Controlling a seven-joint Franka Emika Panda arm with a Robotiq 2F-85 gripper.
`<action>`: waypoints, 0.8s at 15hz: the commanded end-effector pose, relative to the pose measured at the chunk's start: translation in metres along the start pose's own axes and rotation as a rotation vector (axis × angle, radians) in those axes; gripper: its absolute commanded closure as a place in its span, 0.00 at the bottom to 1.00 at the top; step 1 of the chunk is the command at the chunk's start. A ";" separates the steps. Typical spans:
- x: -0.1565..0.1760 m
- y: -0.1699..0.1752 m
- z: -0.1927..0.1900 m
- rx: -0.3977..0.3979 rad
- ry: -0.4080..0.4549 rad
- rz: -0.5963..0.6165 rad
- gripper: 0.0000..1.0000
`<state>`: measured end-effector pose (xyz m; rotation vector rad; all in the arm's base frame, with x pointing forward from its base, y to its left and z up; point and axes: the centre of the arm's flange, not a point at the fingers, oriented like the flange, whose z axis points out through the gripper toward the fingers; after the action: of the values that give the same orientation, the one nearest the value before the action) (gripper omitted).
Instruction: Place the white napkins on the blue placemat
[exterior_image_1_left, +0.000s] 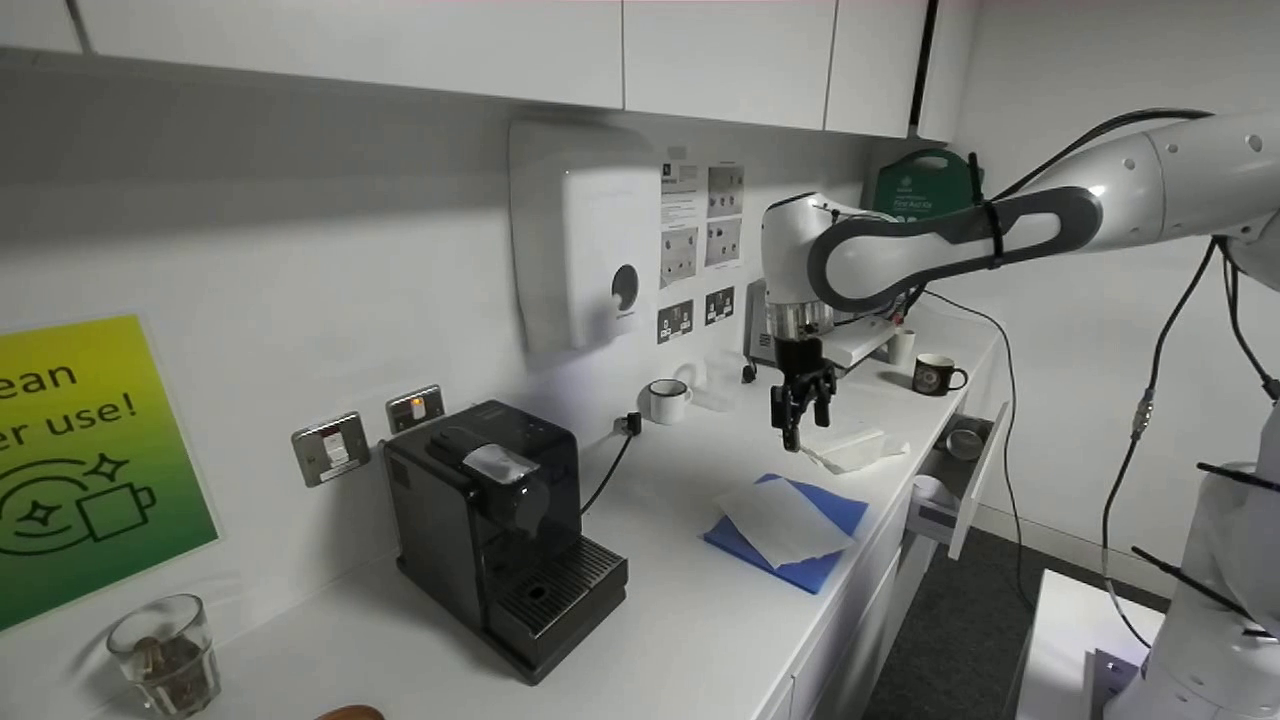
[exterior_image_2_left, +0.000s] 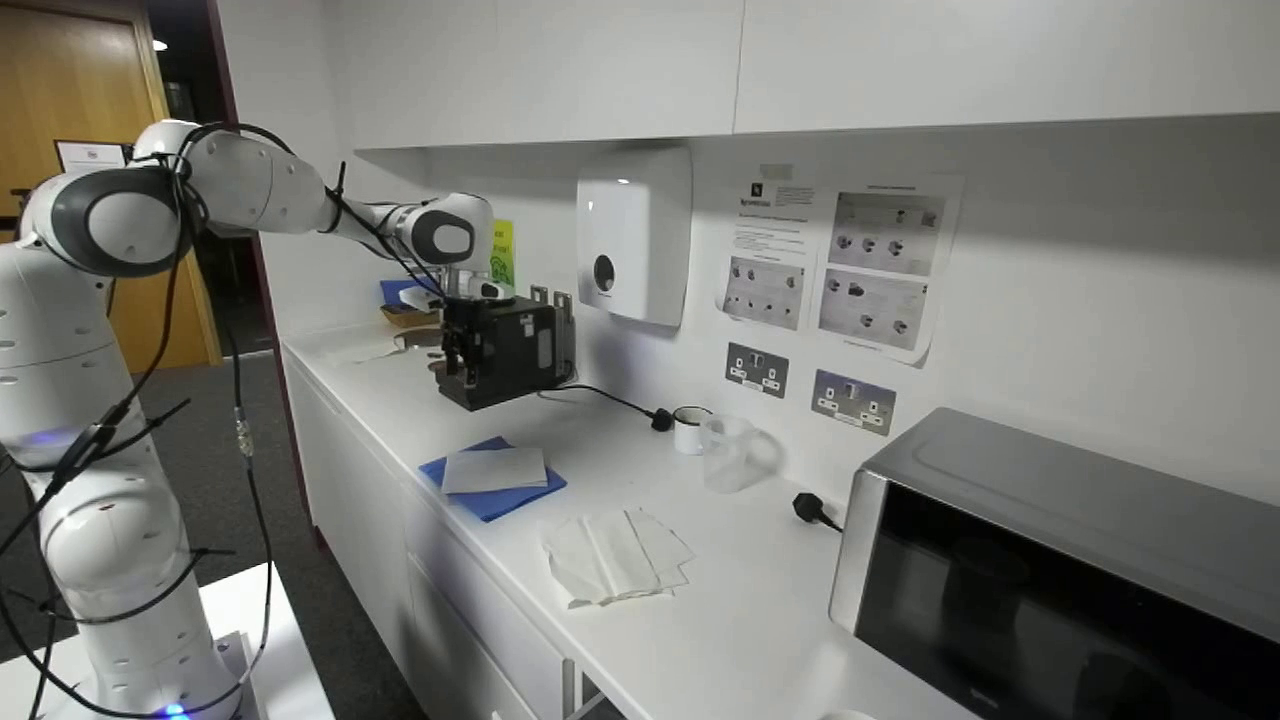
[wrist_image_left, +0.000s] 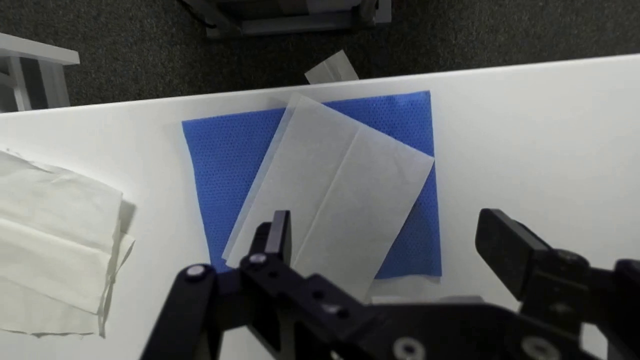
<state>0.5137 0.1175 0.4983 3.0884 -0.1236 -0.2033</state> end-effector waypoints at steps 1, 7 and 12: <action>-0.006 0.038 0.001 0.016 0.088 0.080 0.00; -0.008 0.119 0.018 0.068 0.161 0.179 0.00; -0.010 0.170 0.041 0.066 0.214 0.250 0.00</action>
<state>0.5046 -0.0292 0.4767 3.1058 -0.4977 0.0553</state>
